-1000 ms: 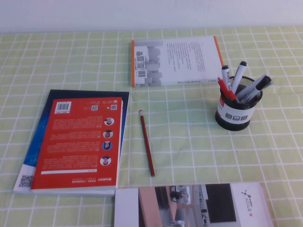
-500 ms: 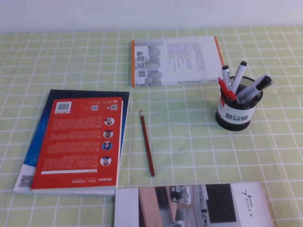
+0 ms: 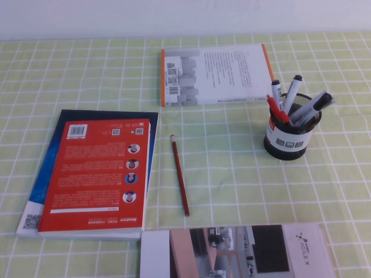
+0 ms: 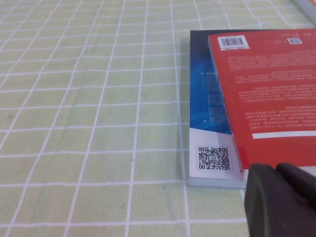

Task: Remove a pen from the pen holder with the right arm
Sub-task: 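Take a marker out of the pen holder and lay it on the table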

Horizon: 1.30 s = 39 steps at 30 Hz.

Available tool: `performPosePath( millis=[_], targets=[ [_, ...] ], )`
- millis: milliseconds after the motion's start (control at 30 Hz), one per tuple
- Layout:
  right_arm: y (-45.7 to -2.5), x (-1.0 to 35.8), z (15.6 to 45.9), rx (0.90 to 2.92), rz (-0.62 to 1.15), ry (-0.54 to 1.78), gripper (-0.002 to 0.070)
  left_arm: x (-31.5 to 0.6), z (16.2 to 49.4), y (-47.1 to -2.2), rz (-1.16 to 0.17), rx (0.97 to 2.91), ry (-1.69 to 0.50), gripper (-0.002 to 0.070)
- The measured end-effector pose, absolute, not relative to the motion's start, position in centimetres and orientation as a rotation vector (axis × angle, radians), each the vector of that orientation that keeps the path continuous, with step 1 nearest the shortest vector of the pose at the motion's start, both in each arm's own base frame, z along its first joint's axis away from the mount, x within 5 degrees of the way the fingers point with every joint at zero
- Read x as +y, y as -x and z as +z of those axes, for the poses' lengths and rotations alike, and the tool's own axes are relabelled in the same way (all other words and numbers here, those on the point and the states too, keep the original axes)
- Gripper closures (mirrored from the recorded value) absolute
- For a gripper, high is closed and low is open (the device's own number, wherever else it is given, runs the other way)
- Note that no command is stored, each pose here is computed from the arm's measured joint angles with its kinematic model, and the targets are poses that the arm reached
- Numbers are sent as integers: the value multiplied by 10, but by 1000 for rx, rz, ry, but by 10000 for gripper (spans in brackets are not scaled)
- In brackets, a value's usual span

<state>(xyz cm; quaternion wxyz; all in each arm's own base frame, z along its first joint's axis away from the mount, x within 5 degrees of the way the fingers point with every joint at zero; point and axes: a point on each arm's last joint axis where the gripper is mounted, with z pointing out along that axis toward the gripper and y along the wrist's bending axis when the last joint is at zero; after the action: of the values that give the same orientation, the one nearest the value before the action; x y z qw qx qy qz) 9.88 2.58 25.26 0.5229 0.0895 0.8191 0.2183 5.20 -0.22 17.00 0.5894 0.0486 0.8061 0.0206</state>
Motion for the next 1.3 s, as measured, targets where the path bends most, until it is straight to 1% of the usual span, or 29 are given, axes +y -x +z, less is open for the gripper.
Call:
performPosePath(
  millis=[100,333,467,600,667,733,800,867,933,1033,1133,1300],
  targets=[
    [-120,29,262,2062,466,-129,689,-2,170,-52,48,1877,-113,680],
    [-171,38,274,2175,370,50,689,-2,170,-52,48,1877,-113,680],
    [-195,65,273,2190,354,239,689,-2,170,-52,48,1877,-113,680],
    [-214,102,268,2131,337,443,688,-2,170,-52,48,1877,-113,680],
    [-222,116,263,2091,323,507,682,-2,170,-52,48,1877,-113,680],
    [-228,128,255,2057,300,564,659,-2,170,-52,48,1877,-113,680],
    [-235,137,248,2007,272,612,613,-2,170,-52,48,1877,-113,680],
    [-240,142,243,1956,240,657,556,-2,170,-52,48,1877,-113,680],
    [-246,146,240,1900,218,680,481,-2,170,-52,48,1877,-113,680],
    [-250,148,238,1800,199,674,400,-2,170,-52,48,1877,-113,680],
    [-245,144,230,1697,173,665,372,-2,170,-52,48,1877,-113,680],
    [-231,133,221,1525,94,669,363,-2,170,-52,48,1877,-113,680]
  ],
)
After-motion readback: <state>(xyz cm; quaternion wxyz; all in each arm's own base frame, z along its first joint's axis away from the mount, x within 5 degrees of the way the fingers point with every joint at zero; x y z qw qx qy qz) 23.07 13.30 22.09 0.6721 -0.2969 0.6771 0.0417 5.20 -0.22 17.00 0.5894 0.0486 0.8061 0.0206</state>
